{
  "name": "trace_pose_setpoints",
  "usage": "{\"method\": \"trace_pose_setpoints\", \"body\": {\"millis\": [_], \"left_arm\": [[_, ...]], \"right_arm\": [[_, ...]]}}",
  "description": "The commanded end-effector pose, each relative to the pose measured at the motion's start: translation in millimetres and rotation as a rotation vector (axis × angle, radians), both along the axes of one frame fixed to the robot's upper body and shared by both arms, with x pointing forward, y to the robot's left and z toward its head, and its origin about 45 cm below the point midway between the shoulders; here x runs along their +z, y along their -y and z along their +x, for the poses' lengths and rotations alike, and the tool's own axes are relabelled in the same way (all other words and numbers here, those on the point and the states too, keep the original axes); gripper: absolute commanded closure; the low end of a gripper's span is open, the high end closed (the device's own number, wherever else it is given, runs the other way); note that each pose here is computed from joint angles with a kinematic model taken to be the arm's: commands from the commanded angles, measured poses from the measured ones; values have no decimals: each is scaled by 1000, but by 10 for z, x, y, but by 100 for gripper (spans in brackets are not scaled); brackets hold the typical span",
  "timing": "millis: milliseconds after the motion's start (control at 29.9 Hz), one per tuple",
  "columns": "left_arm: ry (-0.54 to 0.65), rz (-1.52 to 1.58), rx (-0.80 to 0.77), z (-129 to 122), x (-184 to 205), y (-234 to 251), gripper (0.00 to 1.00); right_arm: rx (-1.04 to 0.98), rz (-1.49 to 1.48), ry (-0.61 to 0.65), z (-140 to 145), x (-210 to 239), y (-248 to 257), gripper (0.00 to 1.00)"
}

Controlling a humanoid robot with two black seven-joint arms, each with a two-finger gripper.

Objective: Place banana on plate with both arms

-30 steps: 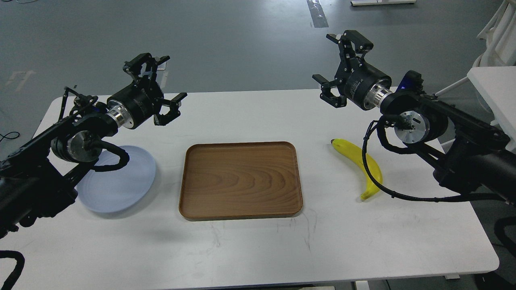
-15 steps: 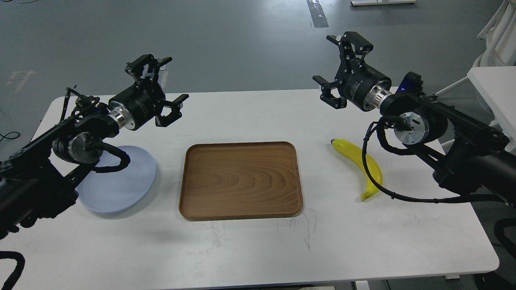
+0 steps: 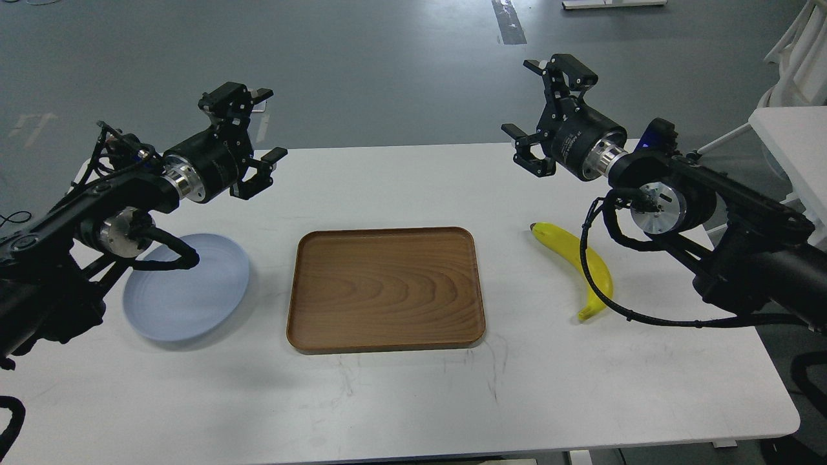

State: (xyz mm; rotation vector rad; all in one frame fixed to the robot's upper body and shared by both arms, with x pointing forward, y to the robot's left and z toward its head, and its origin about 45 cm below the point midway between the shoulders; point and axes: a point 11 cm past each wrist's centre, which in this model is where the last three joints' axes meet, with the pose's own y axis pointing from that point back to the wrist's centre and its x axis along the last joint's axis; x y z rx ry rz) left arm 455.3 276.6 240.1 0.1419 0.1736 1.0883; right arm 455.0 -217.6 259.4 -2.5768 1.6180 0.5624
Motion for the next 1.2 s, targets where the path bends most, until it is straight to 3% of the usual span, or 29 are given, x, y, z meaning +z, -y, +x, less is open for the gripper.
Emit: {"method": "trace_pose_setpoints", "body": {"millis": [0,234,768,1169], "left_arm": [[181,302,-24,-10,178,-106,2],[403,736,-95,-208,471,-379,2],[292,1174,-155,-788,29,-1406,2],[277,1214,-215,-960,-233,-1498,2]], "right_arm": [[-4,-1,-2,-5,-14,14,0],[-10,-4,2,2,5,47,0],[-14,-7,1,3,-1,68,0],[-52,-19,11,21,48,274,0]]}}
